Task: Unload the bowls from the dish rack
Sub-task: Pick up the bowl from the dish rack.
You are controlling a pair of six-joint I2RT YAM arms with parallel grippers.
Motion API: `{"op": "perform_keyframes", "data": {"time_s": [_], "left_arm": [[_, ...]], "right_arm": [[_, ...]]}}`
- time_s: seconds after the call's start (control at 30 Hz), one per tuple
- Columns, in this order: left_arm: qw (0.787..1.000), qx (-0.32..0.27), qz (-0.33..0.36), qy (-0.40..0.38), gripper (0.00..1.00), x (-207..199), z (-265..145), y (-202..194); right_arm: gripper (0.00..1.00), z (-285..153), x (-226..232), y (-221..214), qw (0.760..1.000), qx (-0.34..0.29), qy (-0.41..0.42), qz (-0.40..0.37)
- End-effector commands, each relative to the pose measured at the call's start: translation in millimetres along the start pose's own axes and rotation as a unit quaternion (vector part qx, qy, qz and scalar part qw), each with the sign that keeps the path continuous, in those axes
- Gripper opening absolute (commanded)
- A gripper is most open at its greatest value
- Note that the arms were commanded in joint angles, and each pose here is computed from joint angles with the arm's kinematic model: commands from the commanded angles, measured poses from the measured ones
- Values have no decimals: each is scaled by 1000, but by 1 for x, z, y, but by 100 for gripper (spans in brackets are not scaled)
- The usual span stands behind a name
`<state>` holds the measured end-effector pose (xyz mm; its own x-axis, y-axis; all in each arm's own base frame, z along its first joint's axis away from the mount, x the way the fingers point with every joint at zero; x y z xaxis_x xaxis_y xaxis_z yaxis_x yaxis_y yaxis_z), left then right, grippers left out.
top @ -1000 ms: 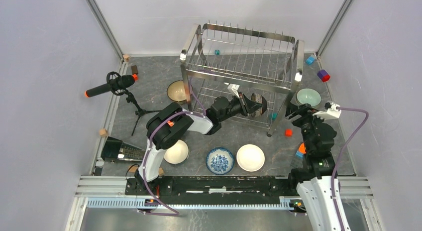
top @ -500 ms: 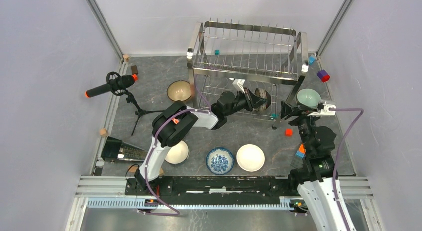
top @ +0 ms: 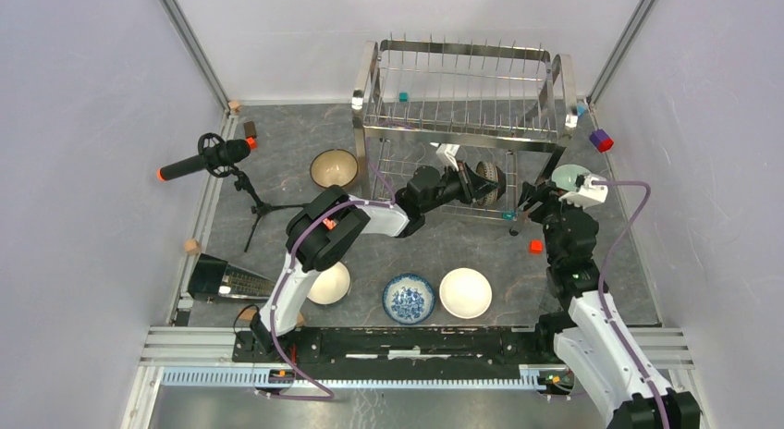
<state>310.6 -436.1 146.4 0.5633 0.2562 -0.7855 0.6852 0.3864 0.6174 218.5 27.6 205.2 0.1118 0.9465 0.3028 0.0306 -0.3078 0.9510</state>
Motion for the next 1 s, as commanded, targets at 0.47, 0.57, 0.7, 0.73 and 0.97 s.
{"op": "perform_keyframes", "data": {"time_s": [0.47, 0.57, 0.7, 0.73, 0.97], "left_arm": [[985, -54, 35, -161, 2, -63, -32, 36], [980, -66, 34, -183, 2, -76, -36, 44], [976, -71, 37, -201, 2, -86, -39, 49], [976, -71, 37, -200, 2, -84, -39, 49], [972, -83, -3, -221, 2, -74, -40, 45]], "right_arm": [[57, 7, 7, 20, 998, -68, 16, 12], [58, 7, 7, 19, 998, -67, 16, 14], [57, 9, 7, 18, 998, -65, 15, 13], [56, 9, 7, 16, 998, -64, 15, 14], [58, 5, 5, 13, 997, -70, 21, 16]]}}
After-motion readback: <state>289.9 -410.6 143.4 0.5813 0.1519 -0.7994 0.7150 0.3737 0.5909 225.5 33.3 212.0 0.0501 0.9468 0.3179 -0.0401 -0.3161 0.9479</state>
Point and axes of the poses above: each gripper's point midway between its finger pads, its own z axis out along the fingers, its own x axis along the line the jaws close on, y = z × x, the point moved 9 cm from there along -z, back along the fingers, and after that the axes turned 4 degrees about -z, right-handed, at the moved point
